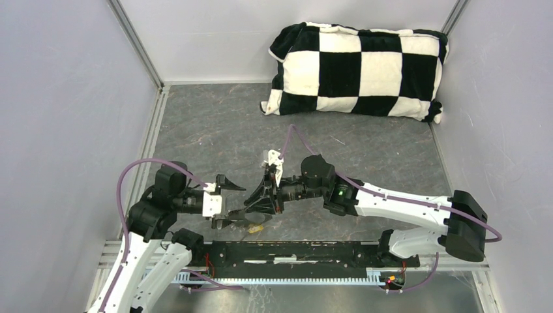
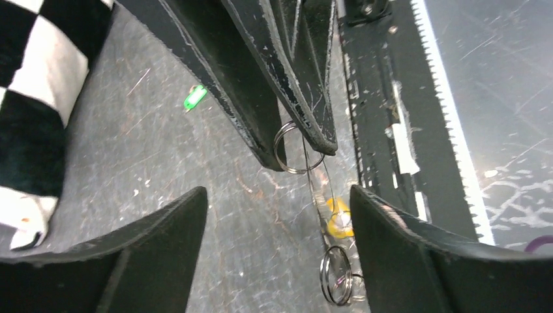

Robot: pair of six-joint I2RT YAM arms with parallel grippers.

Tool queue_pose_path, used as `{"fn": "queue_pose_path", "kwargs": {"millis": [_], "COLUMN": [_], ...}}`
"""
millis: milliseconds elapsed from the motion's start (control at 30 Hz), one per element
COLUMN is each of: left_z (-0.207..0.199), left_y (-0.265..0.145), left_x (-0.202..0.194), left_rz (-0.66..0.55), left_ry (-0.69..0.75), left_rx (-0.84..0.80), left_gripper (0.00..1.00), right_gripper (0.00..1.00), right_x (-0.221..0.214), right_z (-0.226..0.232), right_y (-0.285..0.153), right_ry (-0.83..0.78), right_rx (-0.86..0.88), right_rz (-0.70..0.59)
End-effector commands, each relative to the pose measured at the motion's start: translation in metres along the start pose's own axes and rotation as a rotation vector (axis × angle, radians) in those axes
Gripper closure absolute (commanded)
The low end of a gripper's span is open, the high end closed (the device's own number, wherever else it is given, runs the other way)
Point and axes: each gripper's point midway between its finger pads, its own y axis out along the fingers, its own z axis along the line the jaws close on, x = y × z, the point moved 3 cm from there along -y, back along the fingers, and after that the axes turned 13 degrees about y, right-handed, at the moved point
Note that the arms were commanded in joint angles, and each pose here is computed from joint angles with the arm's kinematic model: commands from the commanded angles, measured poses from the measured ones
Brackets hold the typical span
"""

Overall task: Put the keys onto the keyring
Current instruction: Adjust the keyring.

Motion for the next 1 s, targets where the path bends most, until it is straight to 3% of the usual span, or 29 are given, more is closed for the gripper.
{"fn": "queue_pose_path", "kwargs": {"millis": [0, 100, 300, 400, 500, 633, 767, 967], "left_z": [-0.002, -0.003, -0.002, -0.009, -0.01, -0.002, 0.014, 0.033], "left_y": [0.0, 0.0, 0.0, -0.003, -0.005, -0.009, -0.014, -0.024], "left_x": [0.026, 0.031, 0.03, 0.026, 0.026, 0.028, 0.03, 0.041], "left_rz": [-0.112, -0.13, -0.115, -0.093, -0.076, -0.056, -0.03, -0.012], "left_ry": [-0.053, -0.09, -0.104, -0.076, -0.034, 0.1, 0.283, 0.558], "left_rx": [-0.057, -0.075, -0.071, -0.085, -0.08, -0.045, 0.051, 0.213], "left_gripper": [0.2, 0.35, 0.79, 0.97, 0.98, 0.98, 0.98, 0.98], "right_gripper": [0.94, 0.94, 0.95, 0.94, 0.91, 0.75, 0.48, 0.25], "right_x": [0.031, 0.035, 0.037, 0.04, 0.041, 0.043, 0.045, 0.059], "right_z": [0.033, 0.038, 0.041, 0.044, 0.047, 0.05, 0.051, 0.054], "right_y": [0.005, 0.008, 0.011, 0.01, 0.007, 0.001, -0.005, -0.02], "right_ry": [-0.089, -0.102, -0.114, -0.123, -0.138, -0.156, -0.197, -0.26], "right_rx": [0.137, 0.153, 0.153, 0.153, 0.149, 0.147, 0.131, 0.079], "right_rz": [-0.049, -0.049, -0.045, -0.053, -0.053, -0.056, -0.051, -0.101]}}
